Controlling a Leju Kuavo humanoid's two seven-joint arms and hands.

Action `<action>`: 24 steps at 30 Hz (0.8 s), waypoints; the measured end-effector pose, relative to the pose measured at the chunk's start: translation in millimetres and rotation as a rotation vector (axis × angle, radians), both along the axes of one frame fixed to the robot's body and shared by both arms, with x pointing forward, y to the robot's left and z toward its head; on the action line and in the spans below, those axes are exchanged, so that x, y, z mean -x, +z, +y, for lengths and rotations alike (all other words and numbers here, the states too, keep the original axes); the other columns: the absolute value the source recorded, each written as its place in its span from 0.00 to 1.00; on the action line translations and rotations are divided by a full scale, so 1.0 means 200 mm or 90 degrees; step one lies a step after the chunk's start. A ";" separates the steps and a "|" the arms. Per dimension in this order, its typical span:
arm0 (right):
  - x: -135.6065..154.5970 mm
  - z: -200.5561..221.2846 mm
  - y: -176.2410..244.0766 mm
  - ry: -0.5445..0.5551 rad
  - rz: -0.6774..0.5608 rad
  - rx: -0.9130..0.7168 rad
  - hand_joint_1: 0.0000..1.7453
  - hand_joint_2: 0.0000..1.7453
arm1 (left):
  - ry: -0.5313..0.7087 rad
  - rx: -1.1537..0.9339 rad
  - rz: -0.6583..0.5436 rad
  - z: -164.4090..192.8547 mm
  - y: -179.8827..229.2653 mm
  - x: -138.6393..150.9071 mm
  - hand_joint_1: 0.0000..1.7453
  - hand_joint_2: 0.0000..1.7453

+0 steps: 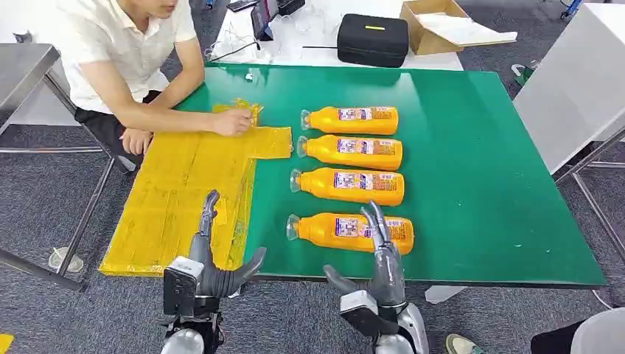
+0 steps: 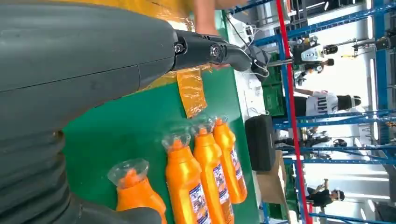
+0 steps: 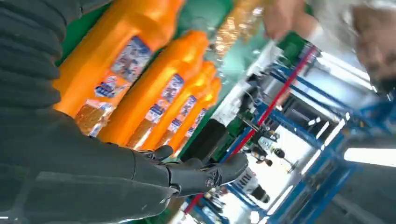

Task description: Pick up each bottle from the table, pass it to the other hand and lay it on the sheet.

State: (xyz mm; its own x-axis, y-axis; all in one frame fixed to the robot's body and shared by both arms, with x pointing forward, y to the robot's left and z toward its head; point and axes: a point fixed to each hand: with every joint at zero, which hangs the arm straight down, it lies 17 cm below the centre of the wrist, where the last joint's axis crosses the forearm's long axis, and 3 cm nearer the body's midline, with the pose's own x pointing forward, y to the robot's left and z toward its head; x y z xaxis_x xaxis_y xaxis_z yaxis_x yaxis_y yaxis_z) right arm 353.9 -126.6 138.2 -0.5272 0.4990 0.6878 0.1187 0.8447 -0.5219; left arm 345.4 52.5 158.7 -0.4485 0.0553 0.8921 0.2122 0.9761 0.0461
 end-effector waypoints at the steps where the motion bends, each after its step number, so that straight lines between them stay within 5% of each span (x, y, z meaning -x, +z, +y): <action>1: -0.01 0.00 -0.03 -0.004 0.003 0.031 0.00 1.00 | -0.003 -0.001 0.001 -0.01 0.00 0.01 0.00 1.00; 13: -0.11 -0.12 -0.35 -0.073 0.008 0.444 0.00 1.00 | -0.015 0.000 0.020 -0.05 -0.03 0.03 0.00 1.00; 24: -0.29 -0.20 -0.43 -0.079 0.018 0.531 0.00 1.00 | -0.024 0.001 0.015 -0.08 0.00 0.03 0.00 1.00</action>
